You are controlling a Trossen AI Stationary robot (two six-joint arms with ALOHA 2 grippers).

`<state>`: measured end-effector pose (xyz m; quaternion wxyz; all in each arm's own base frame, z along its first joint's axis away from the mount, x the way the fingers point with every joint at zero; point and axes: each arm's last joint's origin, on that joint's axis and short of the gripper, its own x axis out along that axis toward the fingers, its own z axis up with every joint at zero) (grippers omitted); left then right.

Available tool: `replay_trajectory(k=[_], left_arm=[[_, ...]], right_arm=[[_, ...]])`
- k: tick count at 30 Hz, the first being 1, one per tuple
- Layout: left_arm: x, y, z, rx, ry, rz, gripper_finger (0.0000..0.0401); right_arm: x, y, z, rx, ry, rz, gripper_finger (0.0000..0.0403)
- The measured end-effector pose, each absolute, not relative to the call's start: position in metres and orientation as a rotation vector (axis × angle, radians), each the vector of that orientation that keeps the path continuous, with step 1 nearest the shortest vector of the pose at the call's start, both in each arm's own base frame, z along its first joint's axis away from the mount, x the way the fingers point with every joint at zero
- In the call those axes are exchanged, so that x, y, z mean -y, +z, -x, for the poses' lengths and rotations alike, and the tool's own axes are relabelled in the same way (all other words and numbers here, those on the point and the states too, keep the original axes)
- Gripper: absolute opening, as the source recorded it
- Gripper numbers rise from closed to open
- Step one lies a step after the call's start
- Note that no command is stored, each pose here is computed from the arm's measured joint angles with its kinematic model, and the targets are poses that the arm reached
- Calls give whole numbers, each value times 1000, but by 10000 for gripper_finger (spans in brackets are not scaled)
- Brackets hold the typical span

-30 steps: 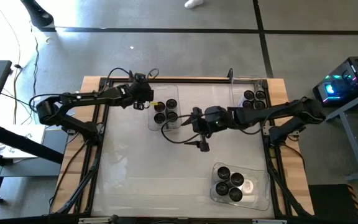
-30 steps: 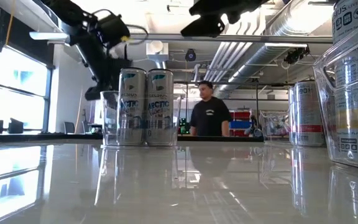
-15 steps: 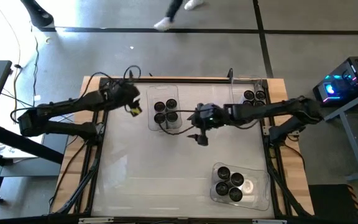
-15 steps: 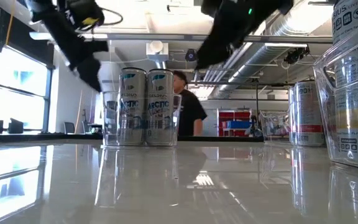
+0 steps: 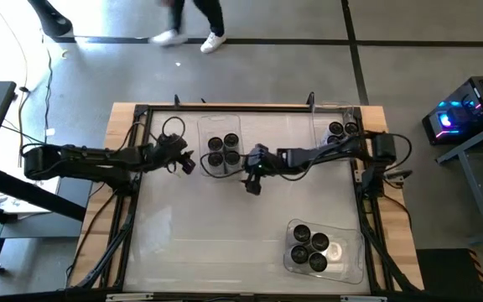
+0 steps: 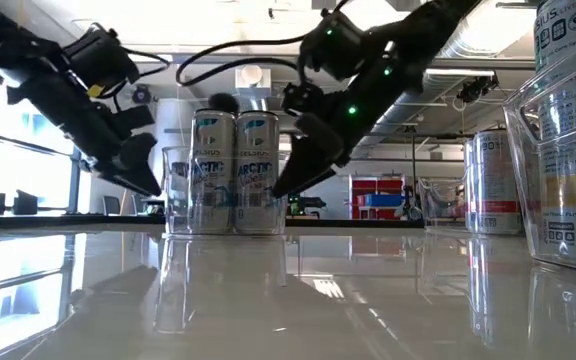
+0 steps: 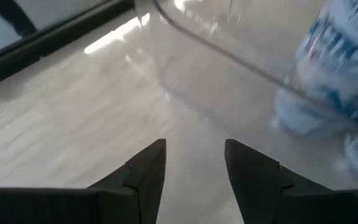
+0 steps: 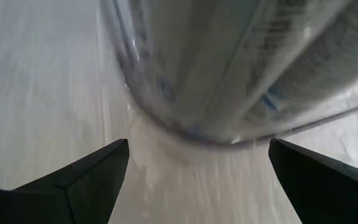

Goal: Sort soda cans
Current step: Move the transparent bins to the top center of the table

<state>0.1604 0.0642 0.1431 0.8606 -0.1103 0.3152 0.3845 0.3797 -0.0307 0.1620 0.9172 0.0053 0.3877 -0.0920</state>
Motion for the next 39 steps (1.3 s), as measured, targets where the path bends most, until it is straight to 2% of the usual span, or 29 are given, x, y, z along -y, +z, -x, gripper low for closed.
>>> replay_trajectory(k=[5, 18, 25, 33, 39], left_arm=[[-64, 140, -160, -580, 804, 241, 154], [-63, 133, -153, -681, 844, 211, 154], [-64, 138, -147, -692, 920, 117, 154], [-63, 137, -145, -721, 893, 113, 154], [-59, 137, -147, -713, 866, 110, 154]], right_arm=[[34, 155, -388, -736, -187, -44, 382], [42, 148, -398, -635, -191, -70, 382], [45, 166, -393, -618, -272, -83, 382], [36, 233, -332, -825, -393, -11, 382], [24, 270, -260, -1080, -324, -187, 382]])
